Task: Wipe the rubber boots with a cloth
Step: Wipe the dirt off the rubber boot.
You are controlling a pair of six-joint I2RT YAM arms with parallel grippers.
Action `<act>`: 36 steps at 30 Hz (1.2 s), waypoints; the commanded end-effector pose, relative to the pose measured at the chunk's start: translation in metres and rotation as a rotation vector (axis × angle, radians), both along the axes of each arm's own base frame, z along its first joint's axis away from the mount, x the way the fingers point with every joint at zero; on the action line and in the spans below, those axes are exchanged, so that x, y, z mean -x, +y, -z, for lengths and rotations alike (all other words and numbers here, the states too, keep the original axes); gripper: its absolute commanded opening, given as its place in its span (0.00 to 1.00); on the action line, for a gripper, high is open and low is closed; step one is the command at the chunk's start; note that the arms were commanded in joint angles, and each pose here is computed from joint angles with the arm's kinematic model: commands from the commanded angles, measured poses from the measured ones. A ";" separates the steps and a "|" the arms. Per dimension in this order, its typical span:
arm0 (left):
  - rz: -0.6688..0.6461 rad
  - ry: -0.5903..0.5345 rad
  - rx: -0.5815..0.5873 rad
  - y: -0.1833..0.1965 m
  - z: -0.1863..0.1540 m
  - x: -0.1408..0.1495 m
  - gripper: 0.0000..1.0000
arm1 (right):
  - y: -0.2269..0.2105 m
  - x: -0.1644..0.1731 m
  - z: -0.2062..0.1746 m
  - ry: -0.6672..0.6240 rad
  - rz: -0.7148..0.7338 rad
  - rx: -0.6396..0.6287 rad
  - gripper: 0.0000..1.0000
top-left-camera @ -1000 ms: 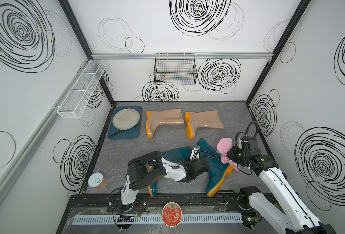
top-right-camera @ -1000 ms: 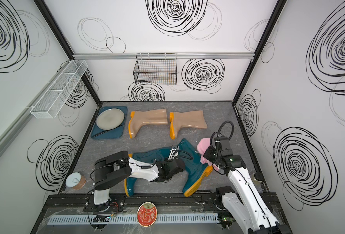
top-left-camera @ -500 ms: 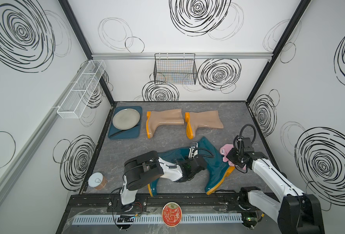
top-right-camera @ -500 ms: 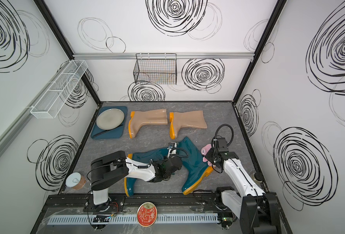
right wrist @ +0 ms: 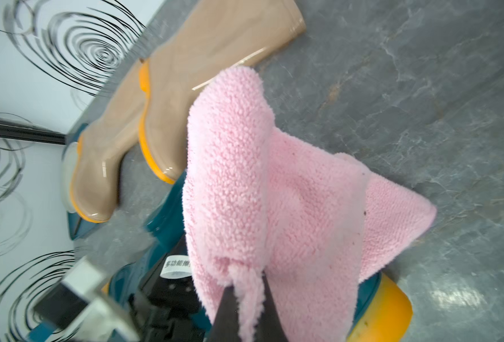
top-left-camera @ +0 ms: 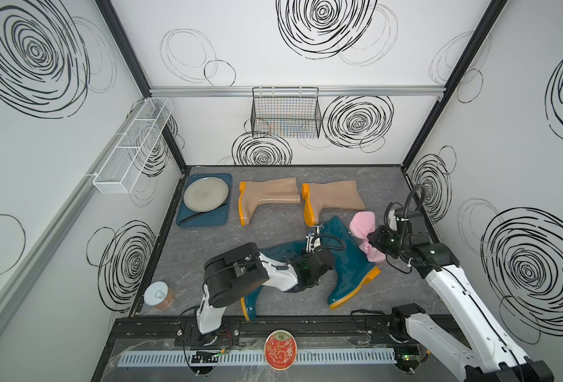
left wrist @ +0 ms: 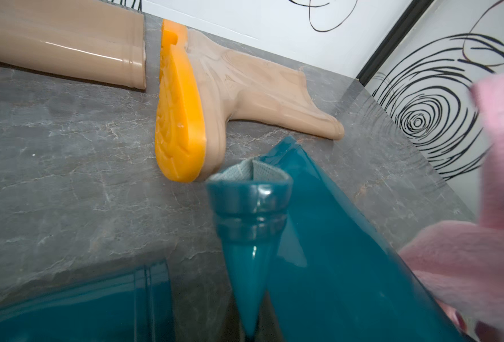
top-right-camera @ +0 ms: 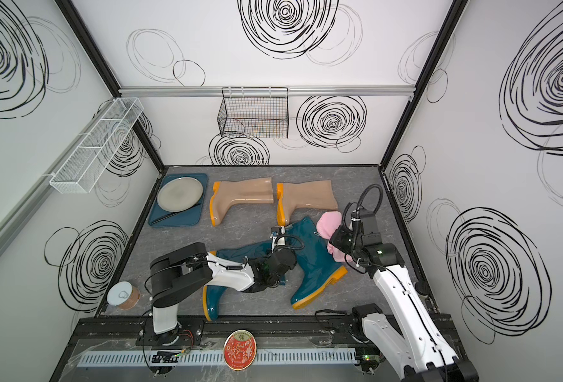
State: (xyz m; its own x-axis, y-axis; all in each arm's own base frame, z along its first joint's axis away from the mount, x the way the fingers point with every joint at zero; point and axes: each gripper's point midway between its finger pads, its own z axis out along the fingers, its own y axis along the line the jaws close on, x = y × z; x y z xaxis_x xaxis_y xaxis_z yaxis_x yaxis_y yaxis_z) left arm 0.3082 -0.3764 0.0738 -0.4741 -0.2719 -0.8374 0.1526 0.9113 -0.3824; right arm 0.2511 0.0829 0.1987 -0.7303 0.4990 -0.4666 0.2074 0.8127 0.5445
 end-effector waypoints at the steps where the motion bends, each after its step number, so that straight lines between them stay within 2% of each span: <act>1: -0.091 -0.029 0.096 -0.001 -0.015 -0.023 0.00 | 0.002 0.000 -0.068 -0.100 0.005 -0.029 0.00; 3: -0.099 0.003 0.086 0.001 -0.008 -0.027 0.00 | 0.007 0.002 -0.092 -0.121 -0.011 -0.023 0.00; 5: -0.103 0.019 0.090 0.005 -0.004 -0.028 0.00 | 0.015 0.006 -0.094 -0.115 -0.017 -0.019 0.00; 7: -0.105 0.024 0.098 0.009 -0.001 -0.026 0.00 | 0.027 0.013 -0.073 -0.082 -0.034 -0.022 0.00; 10: -0.102 0.024 0.104 0.014 0.000 -0.021 0.00 | 0.047 0.025 -0.019 0.020 -0.075 -0.049 0.00; 14: -0.090 0.015 0.096 0.018 -0.002 -0.013 0.00 | 0.042 0.031 0.032 0.083 -0.062 -0.020 0.00; 15: -0.083 0.011 0.093 0.018 -0.002 -0.010 0.00 | 0.037 0.030 0.038 0.079 -0.046 0.007 0.04; 17: -0.074 0.010 0.083 0.019 -0.001 -0.006 0.00 | 0.029 0.025 0.046 0.070 -0.031 0.059 0.30; 20: -0.069 0.006 0.080 0.021 -0.001 -0.002 0.00 | 0.022 0.016 0.055 0.076 -0.032 0.140 0.59; 24: -0.063 0.001 0.087 0.020 -0.001 0.000 0.00 | 0.032 0.000 0.065 0.081 -0.083 0.165 0.83; 26: -0.057 -0.003 0.085 0.018 -0.003 0.000 0.00 | 0.040 -0.008 0.071 0.082 -0.110 0.169 0.86; 28: -0.053 -0.015 0.075 0.015 -0.006 0.001 0.00 | 0.045 -0.011 0.082 0.114 -0.122 0.174 0.87; 31: -0.053 -0.025 0.075 0.014 -0.010 0.002 0.00 | 0.046 -0.009 0.101 0.201 -0.122 0.225 0.77; 36: -0.051 -0.026 0.085 0.016 -0.012 0.004 0.00 | 0.015 -0.002 0.130 0.259 -0.048 0.345 0.41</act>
State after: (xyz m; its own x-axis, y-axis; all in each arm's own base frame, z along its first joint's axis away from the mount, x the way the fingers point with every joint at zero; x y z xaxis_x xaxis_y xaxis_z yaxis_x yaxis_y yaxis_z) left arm 0.3069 -0.3580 0.0635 -0.4734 -0.3269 -0.8180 0.1018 0.9021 -0.4194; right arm 0.2525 0.1176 0.0749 -0.8831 0.2977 -0.3627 0.2201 0.9454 0.2402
